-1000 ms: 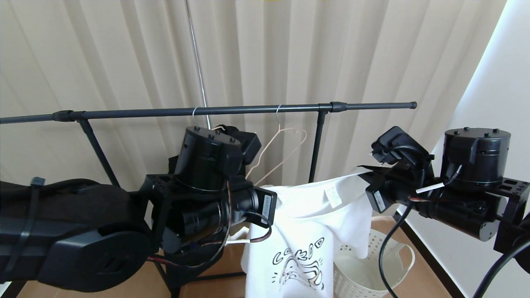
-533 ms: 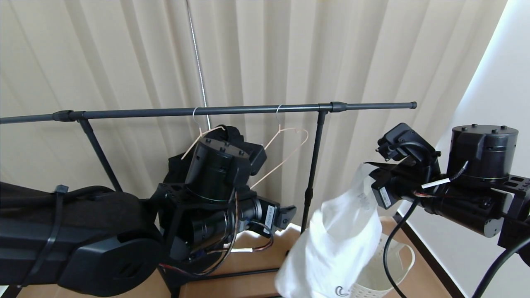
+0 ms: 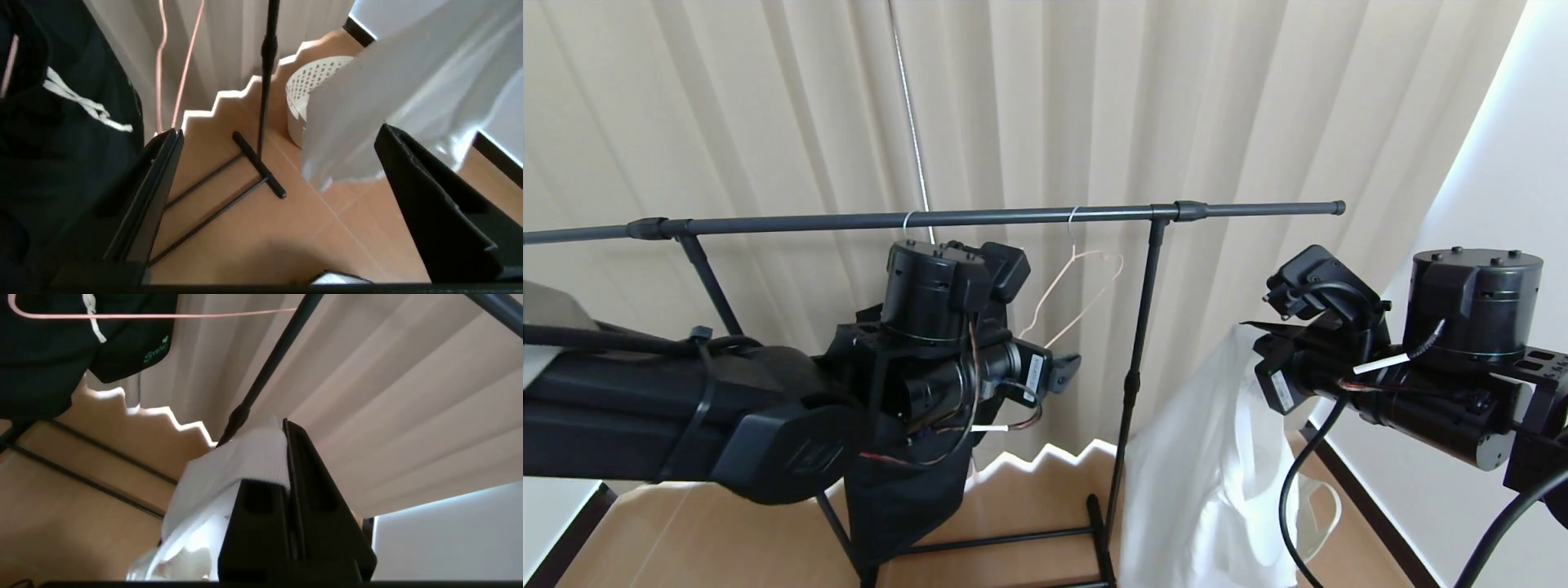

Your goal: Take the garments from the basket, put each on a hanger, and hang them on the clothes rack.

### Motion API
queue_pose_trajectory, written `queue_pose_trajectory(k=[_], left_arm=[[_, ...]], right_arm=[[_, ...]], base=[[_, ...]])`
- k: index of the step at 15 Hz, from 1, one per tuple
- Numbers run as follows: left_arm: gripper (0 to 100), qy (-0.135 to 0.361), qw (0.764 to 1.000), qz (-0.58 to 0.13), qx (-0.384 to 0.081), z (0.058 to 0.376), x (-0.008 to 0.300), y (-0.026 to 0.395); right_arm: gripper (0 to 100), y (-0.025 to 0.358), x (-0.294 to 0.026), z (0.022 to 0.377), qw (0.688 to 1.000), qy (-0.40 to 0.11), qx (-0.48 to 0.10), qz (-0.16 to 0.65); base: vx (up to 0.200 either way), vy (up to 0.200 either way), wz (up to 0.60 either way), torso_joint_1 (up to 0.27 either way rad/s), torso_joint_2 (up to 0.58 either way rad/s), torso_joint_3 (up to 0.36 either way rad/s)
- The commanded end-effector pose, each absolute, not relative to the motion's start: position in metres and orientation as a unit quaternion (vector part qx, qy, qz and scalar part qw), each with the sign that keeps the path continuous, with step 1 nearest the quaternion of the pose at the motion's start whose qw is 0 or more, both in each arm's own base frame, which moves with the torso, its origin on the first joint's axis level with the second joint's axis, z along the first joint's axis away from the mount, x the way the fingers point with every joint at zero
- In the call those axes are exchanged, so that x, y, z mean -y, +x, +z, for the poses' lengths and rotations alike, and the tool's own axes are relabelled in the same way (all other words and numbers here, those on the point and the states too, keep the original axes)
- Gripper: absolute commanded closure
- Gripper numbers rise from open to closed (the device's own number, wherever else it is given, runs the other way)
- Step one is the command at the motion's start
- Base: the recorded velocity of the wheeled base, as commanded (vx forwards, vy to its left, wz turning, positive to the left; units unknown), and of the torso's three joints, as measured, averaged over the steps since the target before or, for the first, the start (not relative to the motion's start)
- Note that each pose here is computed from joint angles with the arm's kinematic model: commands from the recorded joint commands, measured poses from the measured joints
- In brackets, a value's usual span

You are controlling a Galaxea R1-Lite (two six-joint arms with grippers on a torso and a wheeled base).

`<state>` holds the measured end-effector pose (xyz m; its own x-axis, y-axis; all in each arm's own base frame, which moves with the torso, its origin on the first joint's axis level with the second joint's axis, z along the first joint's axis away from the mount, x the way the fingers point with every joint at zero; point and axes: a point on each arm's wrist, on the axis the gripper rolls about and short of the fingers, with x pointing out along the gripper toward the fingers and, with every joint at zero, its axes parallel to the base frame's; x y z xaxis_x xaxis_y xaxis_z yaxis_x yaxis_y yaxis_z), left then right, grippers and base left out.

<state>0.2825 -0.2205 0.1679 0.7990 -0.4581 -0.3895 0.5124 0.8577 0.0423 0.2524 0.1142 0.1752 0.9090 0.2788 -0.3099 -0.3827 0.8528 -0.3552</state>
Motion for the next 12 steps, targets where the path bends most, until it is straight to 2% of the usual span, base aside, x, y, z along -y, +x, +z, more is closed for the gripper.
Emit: queue_pose_trajectory(k=[1, 6, 12], left_arm=[[0, 0.093, 0.949, -0.238, -0.185, 0.147, 0.224, 0.316], [0, 0.118, 0.954, -0.225, -0.16, 0.129, 0.233, 0.358], [0, 0.108, 0.96, -0.21, -0.149, 0.108, 0.243, 0.393]], right_arm=[[100, 0.252, -0.114, 0.176, 0.955, -0.209, -0.123, 0.174], [100, 0.252, -0.114, 0.175, 0.955, -0.208, -0.124, 0.174], [100, 0.254, -0.115, 0.171, 0.953, -0.21, -0.132, 0.174]], base=[[0.0, 0.0, 0.0, 0.0, 0.0, 0.0], [0.0, 0.0, 0.0, 0.0, 0.0, 0.0], [0.0, 0.0, 0.0, 0.0, 0.0, 0.0]])
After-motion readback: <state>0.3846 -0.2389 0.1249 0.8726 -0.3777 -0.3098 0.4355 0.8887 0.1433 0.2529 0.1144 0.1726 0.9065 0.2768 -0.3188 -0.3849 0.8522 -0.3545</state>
